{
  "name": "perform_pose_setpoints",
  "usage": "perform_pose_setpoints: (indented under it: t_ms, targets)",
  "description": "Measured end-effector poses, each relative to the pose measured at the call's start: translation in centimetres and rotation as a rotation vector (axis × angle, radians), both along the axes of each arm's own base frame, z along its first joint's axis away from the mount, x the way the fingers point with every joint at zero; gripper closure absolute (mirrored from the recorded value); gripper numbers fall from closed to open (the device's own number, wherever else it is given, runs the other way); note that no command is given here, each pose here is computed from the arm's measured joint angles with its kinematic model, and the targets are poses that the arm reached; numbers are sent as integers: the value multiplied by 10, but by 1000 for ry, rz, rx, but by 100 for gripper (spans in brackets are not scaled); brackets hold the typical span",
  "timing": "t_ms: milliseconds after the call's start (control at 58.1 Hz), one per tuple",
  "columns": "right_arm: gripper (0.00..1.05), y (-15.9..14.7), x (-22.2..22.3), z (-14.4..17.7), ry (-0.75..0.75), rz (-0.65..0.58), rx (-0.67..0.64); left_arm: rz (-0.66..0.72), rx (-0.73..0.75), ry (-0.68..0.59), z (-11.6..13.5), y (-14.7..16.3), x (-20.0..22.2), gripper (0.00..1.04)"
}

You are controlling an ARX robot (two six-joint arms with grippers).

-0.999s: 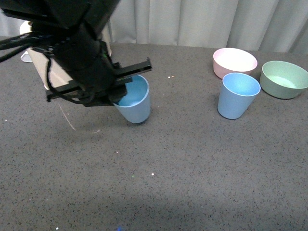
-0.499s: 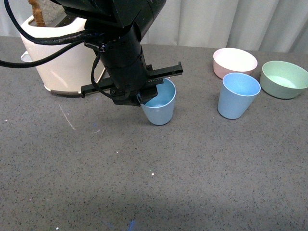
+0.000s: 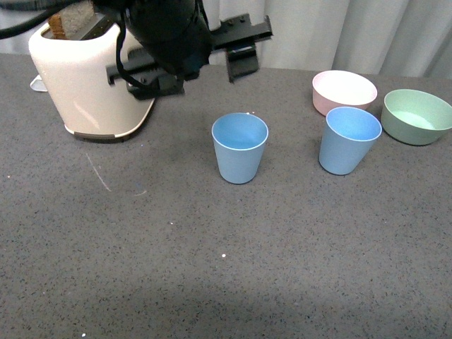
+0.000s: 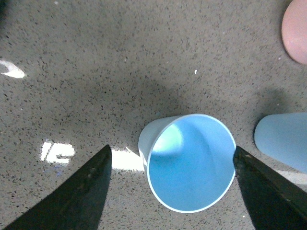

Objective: Stack blue cups with both arms

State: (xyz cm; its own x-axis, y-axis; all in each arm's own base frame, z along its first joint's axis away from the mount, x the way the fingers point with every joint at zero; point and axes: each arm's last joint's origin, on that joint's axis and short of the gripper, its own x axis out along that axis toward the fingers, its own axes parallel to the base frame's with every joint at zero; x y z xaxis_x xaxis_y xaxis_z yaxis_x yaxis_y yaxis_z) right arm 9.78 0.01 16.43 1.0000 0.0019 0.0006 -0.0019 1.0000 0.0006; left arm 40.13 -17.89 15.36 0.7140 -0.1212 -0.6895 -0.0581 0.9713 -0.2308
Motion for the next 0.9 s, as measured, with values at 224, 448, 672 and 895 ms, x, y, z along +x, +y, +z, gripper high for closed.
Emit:
perform_pose_setpoints:
  t_ms: [224,448,672,895]
  targets:
    - [10,0,0,0,0,-1,0,32,191,-642,-9,65,-57,71]
    - [10,0,0,0,0,0,0,38,225,-765,8,122,-130,101]
    - [10,0,0,0,0,0,0,31,230,-775,10,144,-171,101]
    - [10,0,0,0,0,0,0,33,235,-764,8,160,-205,101]
